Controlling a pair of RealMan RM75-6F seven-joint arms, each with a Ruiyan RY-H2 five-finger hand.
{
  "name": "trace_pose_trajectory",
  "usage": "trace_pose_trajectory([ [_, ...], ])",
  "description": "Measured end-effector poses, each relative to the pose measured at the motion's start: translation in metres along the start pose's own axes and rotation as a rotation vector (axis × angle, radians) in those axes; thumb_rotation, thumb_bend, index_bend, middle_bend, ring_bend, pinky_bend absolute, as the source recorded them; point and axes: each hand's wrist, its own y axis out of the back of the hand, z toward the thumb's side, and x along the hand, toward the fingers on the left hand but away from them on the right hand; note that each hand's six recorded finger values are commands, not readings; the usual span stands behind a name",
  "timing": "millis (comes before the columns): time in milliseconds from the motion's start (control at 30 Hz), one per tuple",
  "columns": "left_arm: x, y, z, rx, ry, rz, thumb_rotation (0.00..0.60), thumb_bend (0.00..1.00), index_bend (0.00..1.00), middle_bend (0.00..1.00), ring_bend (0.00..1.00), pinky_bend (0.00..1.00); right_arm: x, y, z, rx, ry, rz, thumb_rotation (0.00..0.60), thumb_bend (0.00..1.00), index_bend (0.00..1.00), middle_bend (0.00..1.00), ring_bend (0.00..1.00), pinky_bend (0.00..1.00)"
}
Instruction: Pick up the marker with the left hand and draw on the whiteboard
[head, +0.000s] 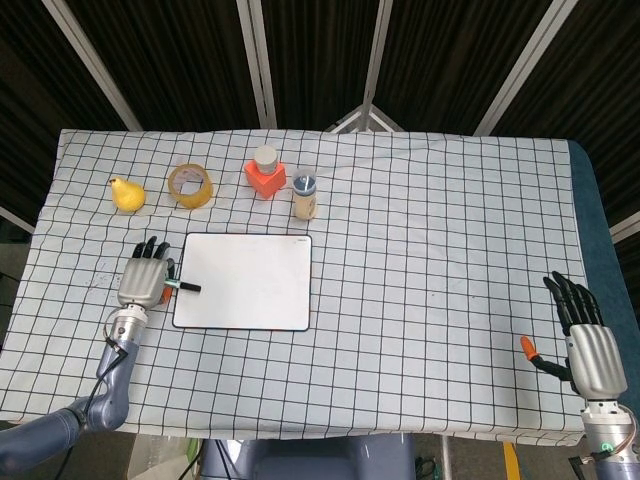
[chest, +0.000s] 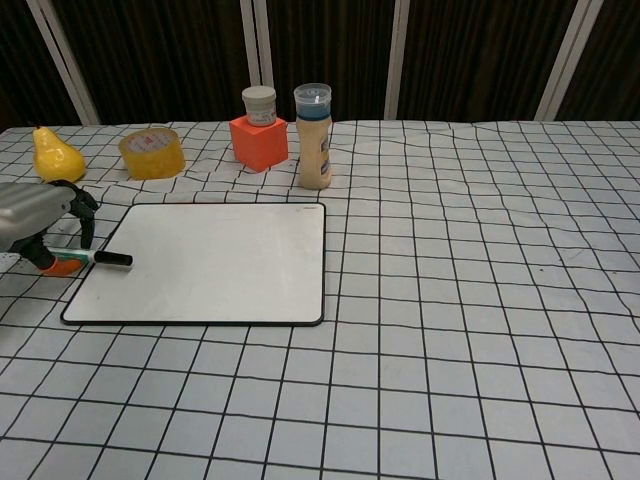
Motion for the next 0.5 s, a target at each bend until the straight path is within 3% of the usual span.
trace_pose_trajectory([
  [233,-0.010,0.029,0.015,-0.117,-0.057,0.083,0.600,0.58,0.67,0.19,0.03,0.11,0.000,0.000,0.001,-0.002,0.000,0.002,0.600,0.32,0.00,0.00,0.00,0.00],
  [500,-0.028,0.071,0.045,-0.394,-0.154,0.157,0.600,0.58,0.67,0.19,0.02,0.11,0.000,0.000,0.000,-0.006,-0.002,0.003,0.600,0.32,0.00,0.00,0.00,0.00],
])
